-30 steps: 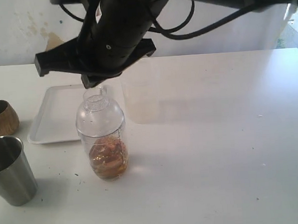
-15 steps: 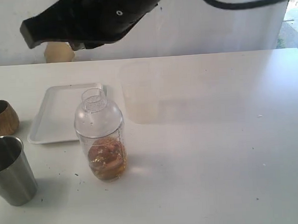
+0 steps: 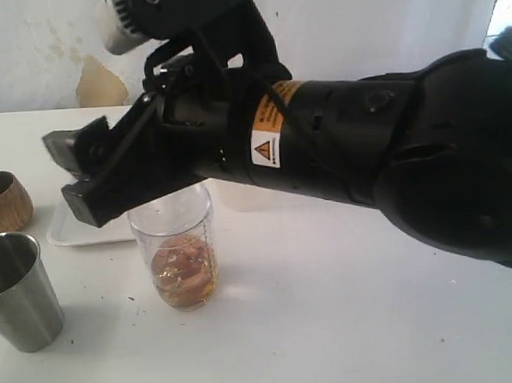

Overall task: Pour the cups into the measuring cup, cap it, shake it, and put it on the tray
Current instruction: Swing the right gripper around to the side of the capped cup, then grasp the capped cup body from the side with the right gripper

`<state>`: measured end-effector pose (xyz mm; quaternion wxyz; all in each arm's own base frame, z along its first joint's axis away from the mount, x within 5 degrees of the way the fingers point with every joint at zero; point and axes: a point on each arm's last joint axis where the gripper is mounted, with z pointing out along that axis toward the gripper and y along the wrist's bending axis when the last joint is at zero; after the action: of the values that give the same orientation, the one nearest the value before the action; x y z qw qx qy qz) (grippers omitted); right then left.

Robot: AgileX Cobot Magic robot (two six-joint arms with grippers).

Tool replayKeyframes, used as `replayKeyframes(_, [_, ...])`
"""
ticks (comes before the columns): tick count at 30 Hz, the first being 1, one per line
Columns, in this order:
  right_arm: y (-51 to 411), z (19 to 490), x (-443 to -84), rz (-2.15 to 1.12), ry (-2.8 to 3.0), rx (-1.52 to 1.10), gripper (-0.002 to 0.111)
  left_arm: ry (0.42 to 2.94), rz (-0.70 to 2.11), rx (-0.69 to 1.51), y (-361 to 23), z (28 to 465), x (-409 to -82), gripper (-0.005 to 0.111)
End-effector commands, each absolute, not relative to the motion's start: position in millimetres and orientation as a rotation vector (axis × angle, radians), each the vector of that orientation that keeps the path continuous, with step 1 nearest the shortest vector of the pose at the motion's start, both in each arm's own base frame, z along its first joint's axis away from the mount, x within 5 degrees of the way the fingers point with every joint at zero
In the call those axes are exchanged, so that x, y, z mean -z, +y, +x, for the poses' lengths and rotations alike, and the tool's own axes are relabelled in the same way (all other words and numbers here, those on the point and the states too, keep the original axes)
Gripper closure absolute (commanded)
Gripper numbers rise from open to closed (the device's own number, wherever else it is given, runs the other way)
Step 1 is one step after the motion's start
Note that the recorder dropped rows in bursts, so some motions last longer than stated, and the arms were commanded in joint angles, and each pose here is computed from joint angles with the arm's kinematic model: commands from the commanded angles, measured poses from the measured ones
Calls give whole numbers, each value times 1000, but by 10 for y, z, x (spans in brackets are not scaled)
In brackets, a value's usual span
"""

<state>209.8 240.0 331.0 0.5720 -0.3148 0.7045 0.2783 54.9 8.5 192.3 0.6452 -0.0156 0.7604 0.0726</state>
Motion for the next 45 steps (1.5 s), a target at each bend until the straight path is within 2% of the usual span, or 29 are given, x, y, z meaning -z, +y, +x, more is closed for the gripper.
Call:
replayKeyframes(1, [2383,2088,-3324,-783,1623,-610,3,1723,-36,-162,83,548,-1916,106])
replayKeyframes(7, [2308,2084,-3081,-925,1762,-450,3,1723,-36,-162,83,548,-1916,106])
replayKeyframes(12, [2245,2008,-2767,-884,1652,-543,3,1723,-36,-162,83,548,-1916,106])
replayKeyframes(18, [2073,2054,-2345,-689,1697,-604,3,1723,-36,-162,83,548,-1916,106])
replayKeyframes(29, [2223,2224,-1754,-758,1769,-544,3,1723,-36,-162,83,548,-1916,106])
replayKeyframes(37, [2215,2392,-1520,-604,1736,-473,3,1723,-36,-162,83,548,-1916,106])
replayKeyframes(45, [2443,2610,-1404,-659,1733,-444,3,1723,-36,-162,83,548,-1916,106])
